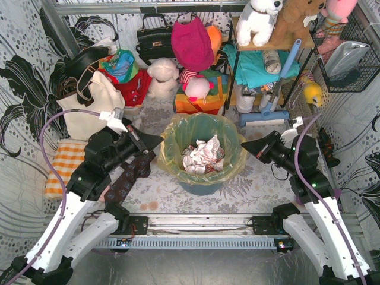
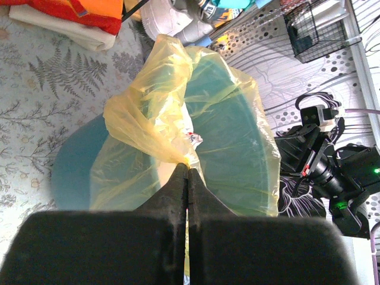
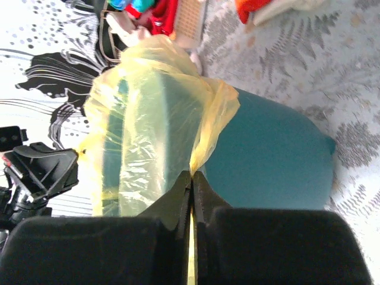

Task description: Tie the trash bag

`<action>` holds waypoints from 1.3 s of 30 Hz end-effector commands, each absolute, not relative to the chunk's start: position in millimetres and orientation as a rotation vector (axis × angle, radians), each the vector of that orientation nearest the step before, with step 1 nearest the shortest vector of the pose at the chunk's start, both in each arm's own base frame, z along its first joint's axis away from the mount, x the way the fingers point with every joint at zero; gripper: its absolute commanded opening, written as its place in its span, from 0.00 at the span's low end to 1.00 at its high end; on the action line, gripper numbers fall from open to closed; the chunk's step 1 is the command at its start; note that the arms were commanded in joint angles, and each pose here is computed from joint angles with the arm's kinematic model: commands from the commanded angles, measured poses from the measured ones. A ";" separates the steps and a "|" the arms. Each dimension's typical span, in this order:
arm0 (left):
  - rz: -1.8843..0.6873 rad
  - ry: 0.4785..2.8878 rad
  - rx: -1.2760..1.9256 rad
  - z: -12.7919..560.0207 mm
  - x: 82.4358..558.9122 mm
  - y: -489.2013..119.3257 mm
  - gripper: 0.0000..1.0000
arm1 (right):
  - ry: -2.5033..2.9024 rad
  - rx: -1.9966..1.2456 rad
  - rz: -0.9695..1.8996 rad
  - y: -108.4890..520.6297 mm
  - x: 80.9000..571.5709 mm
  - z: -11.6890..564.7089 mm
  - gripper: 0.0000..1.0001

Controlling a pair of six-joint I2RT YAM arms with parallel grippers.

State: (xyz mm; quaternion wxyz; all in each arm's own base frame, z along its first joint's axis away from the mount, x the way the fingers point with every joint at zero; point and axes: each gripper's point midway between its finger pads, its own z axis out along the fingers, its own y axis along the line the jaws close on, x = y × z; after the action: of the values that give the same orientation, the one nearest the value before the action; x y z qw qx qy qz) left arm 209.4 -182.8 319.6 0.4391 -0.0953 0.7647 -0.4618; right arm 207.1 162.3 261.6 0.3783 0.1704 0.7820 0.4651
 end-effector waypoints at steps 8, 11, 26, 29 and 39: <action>-1.210 1.741 -0.104 366.7 203.4 -188.4 0.00 | 1.701 0.124 1.365 183.4 206.2 357.1 0.00; -1.235 1.716 -0.066 372.6 201.9 -192.6 0.00 | 1.664 0.076 1.413 189.7 205.6 371.4 0.00; -1.253 1.633 0.033 399.5 216.3 -206.6 0.00 | 1.532 -0.094 1.569 210.8 210.9 416.0 0.00; -1.213 1.614 0.012 407.7 224.4 -202.8 0.00 | 1.513 -0.123 1.575 213.3 213.1 425.6 0.00; -1.180 1.607 0.012 420.1 228.5 -200.3 0.00 | 1.460 -0.178 1.605 216.3 209.7 441.0 0.00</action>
State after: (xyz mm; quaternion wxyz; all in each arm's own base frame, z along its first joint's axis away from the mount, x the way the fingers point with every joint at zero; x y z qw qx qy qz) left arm 232.7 -207.0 376.9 0.4877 -0.0113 0.7240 -0.4877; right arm 224.5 218.9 410.1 0.4325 -0.0374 0.6360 0.6380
